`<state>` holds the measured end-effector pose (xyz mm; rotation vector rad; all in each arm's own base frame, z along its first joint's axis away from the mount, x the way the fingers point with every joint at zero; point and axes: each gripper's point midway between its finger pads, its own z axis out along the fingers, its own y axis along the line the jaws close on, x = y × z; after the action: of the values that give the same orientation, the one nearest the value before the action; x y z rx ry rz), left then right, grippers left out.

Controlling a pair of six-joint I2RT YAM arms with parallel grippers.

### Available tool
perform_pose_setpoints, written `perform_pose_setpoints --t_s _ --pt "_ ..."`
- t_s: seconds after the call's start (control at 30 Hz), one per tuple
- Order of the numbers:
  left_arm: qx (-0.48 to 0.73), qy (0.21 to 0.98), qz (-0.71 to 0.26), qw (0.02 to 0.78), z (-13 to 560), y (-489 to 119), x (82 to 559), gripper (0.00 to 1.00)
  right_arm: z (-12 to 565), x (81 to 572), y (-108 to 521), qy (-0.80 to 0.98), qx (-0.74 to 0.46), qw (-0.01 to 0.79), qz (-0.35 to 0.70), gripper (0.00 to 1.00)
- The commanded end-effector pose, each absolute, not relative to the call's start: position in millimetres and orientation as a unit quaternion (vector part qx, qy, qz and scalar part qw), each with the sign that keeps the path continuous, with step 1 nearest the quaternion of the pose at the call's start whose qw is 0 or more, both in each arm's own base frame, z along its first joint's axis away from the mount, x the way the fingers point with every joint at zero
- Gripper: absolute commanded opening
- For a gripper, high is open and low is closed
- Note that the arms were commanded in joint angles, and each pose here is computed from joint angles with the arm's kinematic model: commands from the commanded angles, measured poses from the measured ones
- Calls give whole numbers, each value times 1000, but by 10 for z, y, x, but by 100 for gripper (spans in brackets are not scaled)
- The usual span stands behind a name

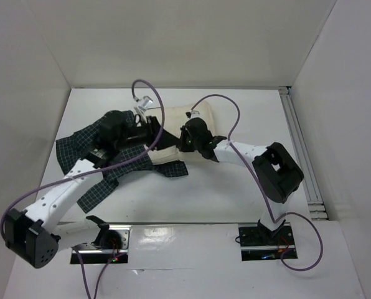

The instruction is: Put the pillow into the pillowcase

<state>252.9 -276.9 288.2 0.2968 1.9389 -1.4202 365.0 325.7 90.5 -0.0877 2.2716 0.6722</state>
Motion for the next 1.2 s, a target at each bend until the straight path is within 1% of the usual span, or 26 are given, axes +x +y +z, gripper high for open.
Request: perform_pose_setpoints --t_s 0.0,0.03,0.07,0.13,0.17,0.2,0.23,0.27,0.3,0.33,0.4,0.43,0.47,0.5,0.53,0.57,0.63,0.67,0.73,0.77,0.87,0.93,1.0,1.03,1.07,1.17 --pt "132 768 -476 407 3083 -2473 2587 39 1222 3695 3282 866 -19 405 291 0" --pt "116 775 -463 415 3100 -2395 2657 26 1170 3671 3263 869 -19 401 288 0" --pt "88 781 -439 436 3185 -2269 2785 8 1161 3627 3243 870 -25 399 288 0" --pt "31 827 -372 420 2918 -1986 2975 8 1204 3534 3296 866 -33 404 294 0" --pt "-4 849 -307 431 2795 -1817 3216 11 1207 3457 3343 866 -40 403 295 0" --pt "-23 865 -267 424 2656 -1686 3314 33 1206 3373 3345 866 -44 403 294 0" --pt "-38 886 -223 406 2465 -1567 3348 43 1246 3327 3389 863 -48 407 295 0" --pt "-67 892 -165 415 2418 -1380 3492 50 1181 3186 3469 866 -59 406 284 0" --pt "-77 908 -133 390 2181 -1334 3583 57 1232 3115 3504 864 -64 412 281 0" --pt "-85 912 -110 387 2114 -1274 3641 64 1189 2916 3571 869 -81 405 272 0" --pt "-106 915 -72 382 1942 -1125 3808 64 1144 2838 3474 877 -84 416 226 1" --pt "-108 916 -65 382 1922 -1117 3857 64 1183 2794 3461 876 -85 420 221 10" --pt "-111 912 -62 390 1950 -1119 3939 64 1202 2774 3424 876 -91 425 209 23" --pt "-117 913 -45 389 1855 -1095 4046 64 1268 2744 3353 874 -94 436 192 55" --pt "-123 911 -29 392 1835 -1056 4118 64 1305 2749 3290 874 -94 441 181 69" --pt "-136 904 -20 404 1914 -1033 4229 64 1349 2732 3241 872 -97 448 170 77" --pt "-149 903 25 402 1804 -921 4369 64 1572 2747 3086 864 -79 474 150 89" --pt "-153 898 27 412 1877 -929 4469 64 1643 2751 3026 861 -73 481 145 96" --pt "-149 896 42 416 1843 -920 4604 64 1859 2748 2857 852 -54 503 136 100" --pt "-146 896 54 415 1779 -934 4755 64 1957 2791 2792 848 -33 509 145 100" --pt "-149 897 104 403 1643 -834 4890 64 2017 2803 2538 850 9 502 161 100" --pt "-145 895 139 398 1519 -773 5023 64 1896 2868 2331 859 54 478 176 100" --pt "-131 894 149 401 1510 -787 5156 64 1884 2987 2061 853 113 471 195 100" --pt "-125 895 160 396 1475 -771 5191 64 1699 2928 2024 865 116 441 211 100" --pt "-121 901 175 378 1293 -762 5220 64 1685 2943 1961 862 128 435 225 100" --pt "-115 901 201 367 1233 -712 5259 65 1460 2956 1776 868 151 400 253 100"
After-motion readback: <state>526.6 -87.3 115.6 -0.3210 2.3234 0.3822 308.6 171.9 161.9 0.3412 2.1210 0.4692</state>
